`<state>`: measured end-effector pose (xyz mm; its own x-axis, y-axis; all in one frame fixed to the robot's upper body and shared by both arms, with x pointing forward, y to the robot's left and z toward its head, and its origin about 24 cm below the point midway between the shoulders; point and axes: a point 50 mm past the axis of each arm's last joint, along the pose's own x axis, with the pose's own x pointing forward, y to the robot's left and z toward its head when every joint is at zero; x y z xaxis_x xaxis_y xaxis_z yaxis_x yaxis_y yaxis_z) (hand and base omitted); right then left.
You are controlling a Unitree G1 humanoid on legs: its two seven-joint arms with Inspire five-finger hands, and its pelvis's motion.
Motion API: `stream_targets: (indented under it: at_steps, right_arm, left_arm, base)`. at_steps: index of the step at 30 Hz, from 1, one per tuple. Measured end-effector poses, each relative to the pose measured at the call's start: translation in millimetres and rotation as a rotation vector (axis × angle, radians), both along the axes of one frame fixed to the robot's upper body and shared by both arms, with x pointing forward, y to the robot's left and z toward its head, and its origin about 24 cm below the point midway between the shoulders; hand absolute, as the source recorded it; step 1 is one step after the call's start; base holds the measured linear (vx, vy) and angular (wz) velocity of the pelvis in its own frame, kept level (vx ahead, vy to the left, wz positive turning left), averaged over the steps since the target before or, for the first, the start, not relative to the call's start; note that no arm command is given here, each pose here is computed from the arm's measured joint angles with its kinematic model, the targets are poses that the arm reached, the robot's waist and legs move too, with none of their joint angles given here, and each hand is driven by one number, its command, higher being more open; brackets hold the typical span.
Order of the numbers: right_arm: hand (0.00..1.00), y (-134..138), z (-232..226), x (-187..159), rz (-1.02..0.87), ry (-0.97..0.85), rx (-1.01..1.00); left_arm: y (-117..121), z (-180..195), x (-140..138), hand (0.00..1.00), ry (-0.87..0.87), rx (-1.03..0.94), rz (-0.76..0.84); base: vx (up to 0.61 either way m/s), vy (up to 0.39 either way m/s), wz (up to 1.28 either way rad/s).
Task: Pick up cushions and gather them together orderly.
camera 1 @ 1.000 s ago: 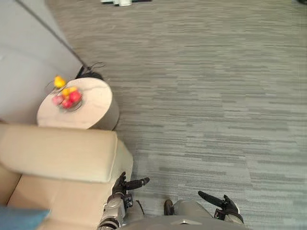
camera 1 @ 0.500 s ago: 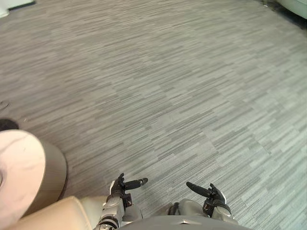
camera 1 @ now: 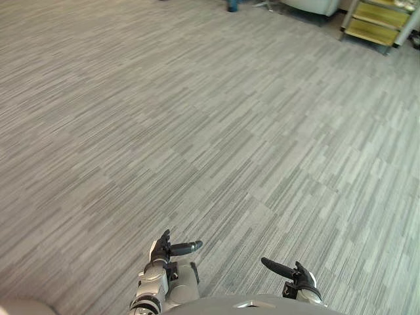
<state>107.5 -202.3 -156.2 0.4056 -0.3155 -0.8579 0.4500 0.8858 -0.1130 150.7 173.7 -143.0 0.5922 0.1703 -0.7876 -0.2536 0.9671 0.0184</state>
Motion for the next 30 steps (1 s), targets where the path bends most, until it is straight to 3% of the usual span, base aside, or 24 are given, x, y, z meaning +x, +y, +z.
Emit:
stream_targets:
  at_steps: [2, 9, 17, 20, 23, 30]
  right_arm:
    - [1.00, 13, -5, -9, -0.010, 0.030, 0.038]
    - [1.00, 8, 1, 1, 0.006, -0.020, 0.034]
    - [1.00, -16, 10, 23, 0.048, -0.068, -0.050]
    - [1.00, -25, 9, 23, 0.011, -0.035, -0.055]
    - [1.00, -15, 2, 3, 0.002, 0.001, -0.030]
    - [1.00, -2, 1, 6, 0.045, -0.002, -0.012]
  left_arm:
    - [9, 0, -1, 1.00, 0.011, 0.024, -0.009]
    - [18, -8, -22, 1.00, 0.096, 0.056, -0.032]
    - [8, -16, -34, 1.00, 0.177, 0.048, -0.107]
    - [-2, -15, -27, 1.00, 0.159, 0.026, -0.126]
    - [1, -12, -22, 1.00, 0.120, 0.009, -0.043]
    - [9, 3, -4, 1.00, -0.029, 0.041, -0.005]
  base:
    - [0.40, 0.210, -0.17]
    - [0.45, 0.135, -0.58]
    - [0.56, -0.233, -0.26]
    - [0.51, -0.291, -0.24]
    - [0.39, -0.268, -0.11]
    - [0.41, -0.095, -0.61]
